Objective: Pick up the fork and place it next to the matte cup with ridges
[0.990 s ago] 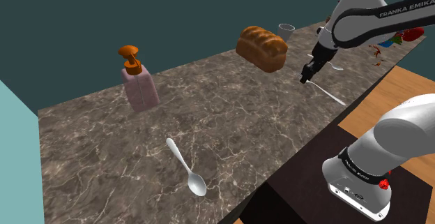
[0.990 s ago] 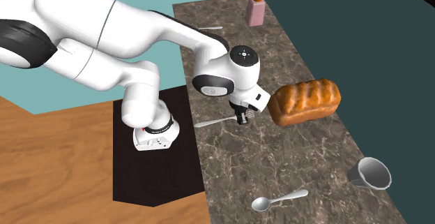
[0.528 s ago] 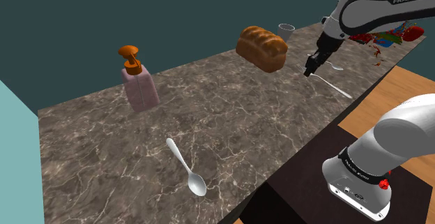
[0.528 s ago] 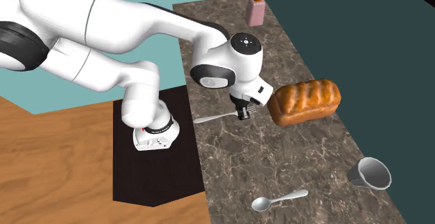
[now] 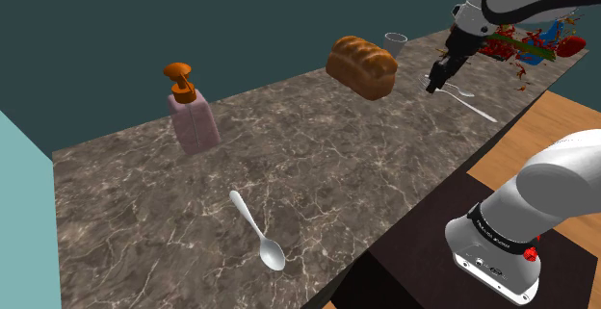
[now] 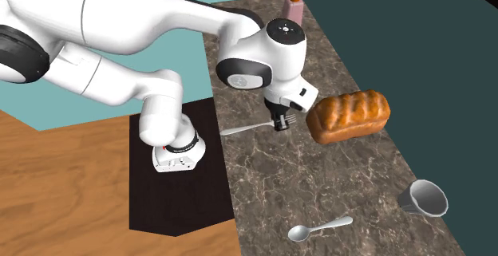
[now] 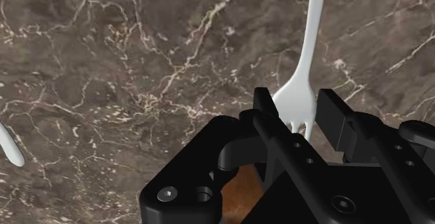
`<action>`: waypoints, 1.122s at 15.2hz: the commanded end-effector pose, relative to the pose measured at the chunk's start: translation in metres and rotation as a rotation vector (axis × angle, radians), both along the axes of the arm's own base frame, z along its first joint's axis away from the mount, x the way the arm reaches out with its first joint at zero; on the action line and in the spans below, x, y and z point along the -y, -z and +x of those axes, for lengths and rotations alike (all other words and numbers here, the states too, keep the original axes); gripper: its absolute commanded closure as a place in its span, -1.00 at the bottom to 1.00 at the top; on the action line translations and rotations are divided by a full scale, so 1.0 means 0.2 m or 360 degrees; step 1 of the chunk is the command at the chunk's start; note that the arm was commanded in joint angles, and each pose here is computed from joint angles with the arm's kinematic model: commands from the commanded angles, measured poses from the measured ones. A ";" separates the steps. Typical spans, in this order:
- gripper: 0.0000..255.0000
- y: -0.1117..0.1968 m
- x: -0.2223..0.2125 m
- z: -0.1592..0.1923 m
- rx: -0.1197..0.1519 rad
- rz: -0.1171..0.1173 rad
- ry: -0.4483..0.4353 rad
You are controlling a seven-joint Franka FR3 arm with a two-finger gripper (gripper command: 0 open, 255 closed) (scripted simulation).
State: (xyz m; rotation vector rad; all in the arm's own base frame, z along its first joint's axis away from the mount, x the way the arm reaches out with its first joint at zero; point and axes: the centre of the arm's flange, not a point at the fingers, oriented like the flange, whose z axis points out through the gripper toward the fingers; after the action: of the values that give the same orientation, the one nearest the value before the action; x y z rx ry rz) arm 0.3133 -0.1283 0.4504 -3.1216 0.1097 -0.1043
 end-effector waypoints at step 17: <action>1.00 -0.20 0.40 0.51 -0.0001 0.0000 0.0000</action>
State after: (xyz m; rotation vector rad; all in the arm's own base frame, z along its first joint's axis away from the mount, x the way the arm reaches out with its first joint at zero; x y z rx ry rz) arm 0.4088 -0.2002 0.4891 -3.1207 0.1101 -0.1035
